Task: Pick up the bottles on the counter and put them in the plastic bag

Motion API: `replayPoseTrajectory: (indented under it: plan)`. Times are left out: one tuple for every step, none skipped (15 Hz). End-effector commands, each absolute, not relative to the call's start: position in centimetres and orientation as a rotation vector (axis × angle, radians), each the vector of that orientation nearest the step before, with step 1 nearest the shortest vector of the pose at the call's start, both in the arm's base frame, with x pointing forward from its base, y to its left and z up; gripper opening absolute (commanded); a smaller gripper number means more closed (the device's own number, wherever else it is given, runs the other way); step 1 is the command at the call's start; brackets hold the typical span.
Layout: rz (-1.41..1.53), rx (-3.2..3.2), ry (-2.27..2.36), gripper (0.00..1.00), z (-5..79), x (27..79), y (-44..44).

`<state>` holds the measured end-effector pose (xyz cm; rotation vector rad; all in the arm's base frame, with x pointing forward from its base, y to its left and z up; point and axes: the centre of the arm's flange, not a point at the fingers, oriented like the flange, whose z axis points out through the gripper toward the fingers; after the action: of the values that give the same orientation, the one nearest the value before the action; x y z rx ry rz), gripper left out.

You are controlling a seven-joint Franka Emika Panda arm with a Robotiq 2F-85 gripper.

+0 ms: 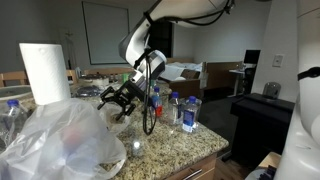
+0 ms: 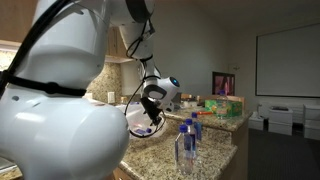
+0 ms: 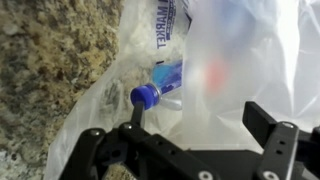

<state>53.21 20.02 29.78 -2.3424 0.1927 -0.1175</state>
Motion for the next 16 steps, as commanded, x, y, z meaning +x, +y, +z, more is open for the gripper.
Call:
replayPoseTrajectory:
  plan:
    - [-0.053,-2.422,0.038,1.00,34.3,52.8,16.9]
    - [-0.024,-2.458,-0.032,1.00,35.3,53.3,16.0]
    - [-0.012,-2.513,-0.096,1.00,36.2,53.5,15.0]
    - [-0.012,-2.559,-0.173,1.00,37.9,53.8,14.2]
    - [-0.019,-2.603,-0.245,1.00,39.1,54.0,13.4]
    - [-0.025,-2.634,-0.329,1.00,40.7,54.3,12.8]
    - [-0.041,-2.665,-0.408,1.00,42.2,54.6,12.4]
    - [-0.064,-2.685,-0.486,1.00,43.8,55.0,12.0]
    - [-0.077,-2.714,-0.548,1.00,45.2,55.3,11.7]
    - [-0.078,-2.754,-0.602,1.00,46.5,55.7,11.3]
    - [-0.082,-2.784,-0.662,1.00,47.6,55.9,10.9]
    - [-0.060,-2.829,-0.712,1.00,48.3,56.3,10.2]
    - [-0.037,-2.871,-0.761,1.00,48.9,56.4,9.4]
    - [0.011,-2.910,-0.803,1.00,49.1,56.2,8.4]
    - [0.053,-2.948,-0.844,1.00,49.2,56.0,7.3]
    - [0.098,-2.975,-0.858,1.00,49.2,55.4,5.9]
